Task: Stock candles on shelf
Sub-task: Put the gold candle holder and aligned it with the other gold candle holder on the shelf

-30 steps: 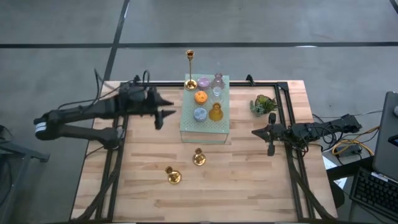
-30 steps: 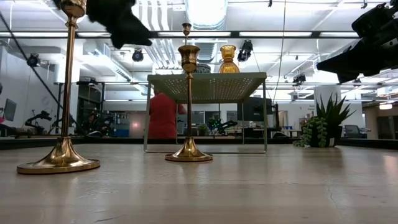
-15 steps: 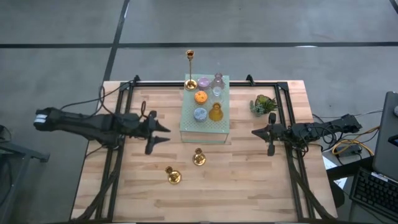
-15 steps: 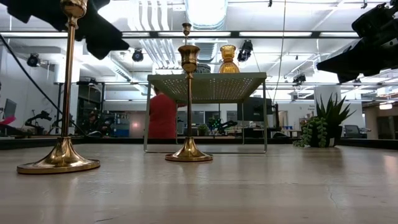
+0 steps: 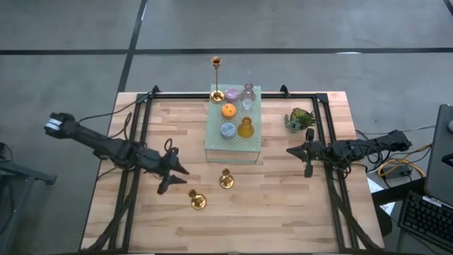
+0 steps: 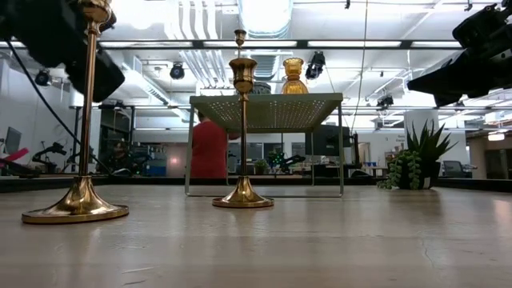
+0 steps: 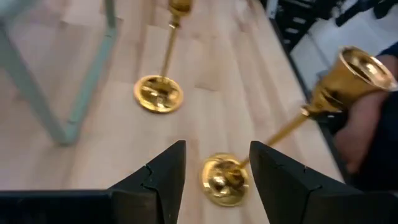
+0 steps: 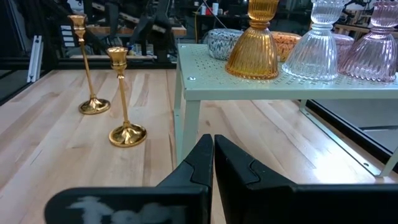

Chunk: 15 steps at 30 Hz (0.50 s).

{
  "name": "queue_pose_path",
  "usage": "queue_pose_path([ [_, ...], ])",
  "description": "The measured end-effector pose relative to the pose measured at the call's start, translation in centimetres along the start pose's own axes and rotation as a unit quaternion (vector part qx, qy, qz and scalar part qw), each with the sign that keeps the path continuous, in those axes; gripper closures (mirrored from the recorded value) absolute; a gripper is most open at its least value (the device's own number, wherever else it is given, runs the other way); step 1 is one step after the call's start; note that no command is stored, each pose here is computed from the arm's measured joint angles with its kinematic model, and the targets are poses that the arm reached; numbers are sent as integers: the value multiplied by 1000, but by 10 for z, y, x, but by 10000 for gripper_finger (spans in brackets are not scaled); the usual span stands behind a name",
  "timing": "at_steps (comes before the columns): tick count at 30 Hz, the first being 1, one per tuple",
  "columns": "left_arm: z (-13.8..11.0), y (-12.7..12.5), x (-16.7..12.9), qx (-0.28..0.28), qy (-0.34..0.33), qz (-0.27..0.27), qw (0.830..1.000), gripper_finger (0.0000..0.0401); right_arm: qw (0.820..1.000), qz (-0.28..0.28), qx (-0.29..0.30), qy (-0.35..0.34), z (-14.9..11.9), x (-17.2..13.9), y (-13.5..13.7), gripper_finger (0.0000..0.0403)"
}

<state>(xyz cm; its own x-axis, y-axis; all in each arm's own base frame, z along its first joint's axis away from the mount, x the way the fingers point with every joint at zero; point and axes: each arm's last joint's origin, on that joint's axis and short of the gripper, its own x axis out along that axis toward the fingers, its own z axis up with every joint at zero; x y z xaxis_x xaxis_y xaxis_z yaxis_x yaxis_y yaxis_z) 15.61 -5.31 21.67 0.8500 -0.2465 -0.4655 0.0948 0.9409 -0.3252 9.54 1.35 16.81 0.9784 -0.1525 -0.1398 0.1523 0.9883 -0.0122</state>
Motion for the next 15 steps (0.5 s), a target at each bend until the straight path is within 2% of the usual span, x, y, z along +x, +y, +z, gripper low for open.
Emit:
queue_pose_path([
  [9, -24, -10, 9, -29, -14, -60, 998, 220, 1000, 0, 0, 0, 0, 0, 0, 394],
  [15, -29, -17, 15, -9, -58, -90, 994, 220, 1000, 0, 1, 0, 0, 0, 0, 394],
])
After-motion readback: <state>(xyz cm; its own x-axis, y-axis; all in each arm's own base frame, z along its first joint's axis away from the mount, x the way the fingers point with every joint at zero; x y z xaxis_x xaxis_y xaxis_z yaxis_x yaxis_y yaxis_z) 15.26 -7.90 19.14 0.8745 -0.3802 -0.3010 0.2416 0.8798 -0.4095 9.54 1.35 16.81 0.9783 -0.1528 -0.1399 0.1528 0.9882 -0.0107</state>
